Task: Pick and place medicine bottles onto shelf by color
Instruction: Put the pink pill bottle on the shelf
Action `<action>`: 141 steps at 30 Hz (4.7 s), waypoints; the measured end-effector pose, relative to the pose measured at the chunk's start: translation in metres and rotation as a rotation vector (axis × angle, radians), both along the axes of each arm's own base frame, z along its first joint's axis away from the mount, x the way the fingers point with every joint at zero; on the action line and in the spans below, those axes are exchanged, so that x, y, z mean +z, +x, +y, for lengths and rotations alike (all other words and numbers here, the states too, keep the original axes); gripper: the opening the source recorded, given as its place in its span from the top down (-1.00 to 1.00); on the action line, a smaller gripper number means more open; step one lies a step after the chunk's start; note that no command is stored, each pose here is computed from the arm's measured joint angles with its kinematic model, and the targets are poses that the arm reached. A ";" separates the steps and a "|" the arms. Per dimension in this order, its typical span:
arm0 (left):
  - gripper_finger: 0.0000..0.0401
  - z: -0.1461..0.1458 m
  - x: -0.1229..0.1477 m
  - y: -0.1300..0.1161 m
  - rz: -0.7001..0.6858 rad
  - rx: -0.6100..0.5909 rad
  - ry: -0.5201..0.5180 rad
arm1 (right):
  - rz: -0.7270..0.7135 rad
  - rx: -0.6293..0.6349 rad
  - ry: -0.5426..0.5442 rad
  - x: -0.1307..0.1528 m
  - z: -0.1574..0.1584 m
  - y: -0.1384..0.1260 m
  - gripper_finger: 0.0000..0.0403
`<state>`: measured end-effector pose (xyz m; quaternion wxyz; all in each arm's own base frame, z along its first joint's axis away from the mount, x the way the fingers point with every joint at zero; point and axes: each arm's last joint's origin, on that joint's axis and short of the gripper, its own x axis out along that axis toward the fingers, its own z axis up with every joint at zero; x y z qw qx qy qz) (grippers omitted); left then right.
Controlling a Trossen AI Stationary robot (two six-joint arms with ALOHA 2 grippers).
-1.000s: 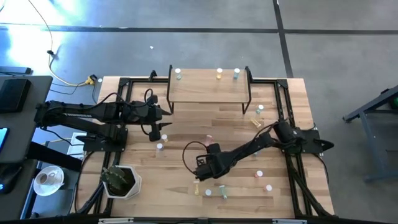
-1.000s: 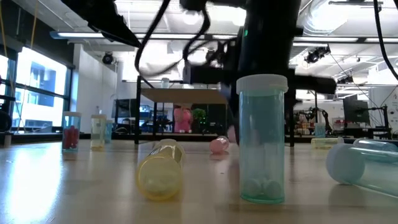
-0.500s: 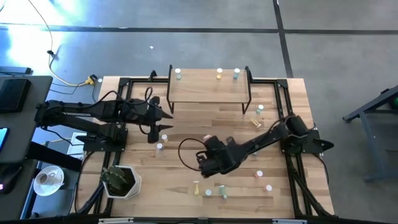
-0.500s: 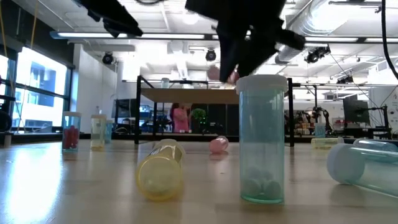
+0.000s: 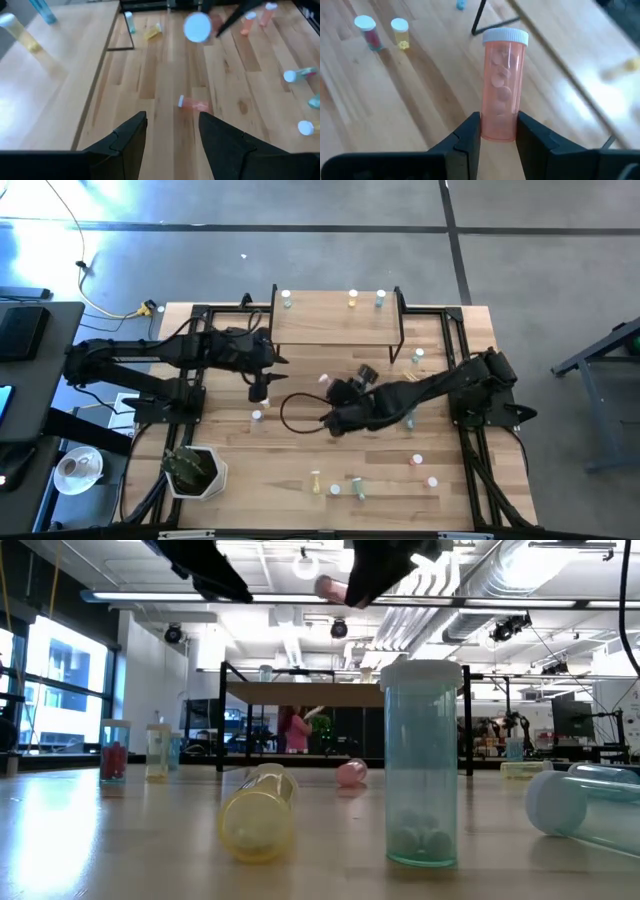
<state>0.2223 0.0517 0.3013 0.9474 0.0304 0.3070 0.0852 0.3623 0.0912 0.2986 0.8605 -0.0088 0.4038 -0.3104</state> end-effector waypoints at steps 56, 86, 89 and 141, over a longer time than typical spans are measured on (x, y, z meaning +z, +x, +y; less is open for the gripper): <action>0.14 0.016 0.019 0.025 -0.202 -0.016 0.007 | -0.055 0.504 0.075 0.044 -0.094 0.016 0.54; 0.43 0.016 0.018 0.025 -0.184 -0.027 0.019 | -0.071 0.525 0.093 0.045 -0.098 0.018 0.52; 0.44 0.016 0.017 0.025 -0.181 -0.028 0.020 | -0.070 0.521 0.089 0.045 -0.098 0.017 0.45; 0.44 0.184 0.127 0.045 0.244 0.366 0.112 | -0.019 0.061 -0.036 0.104 -0.152 -0.080 0.04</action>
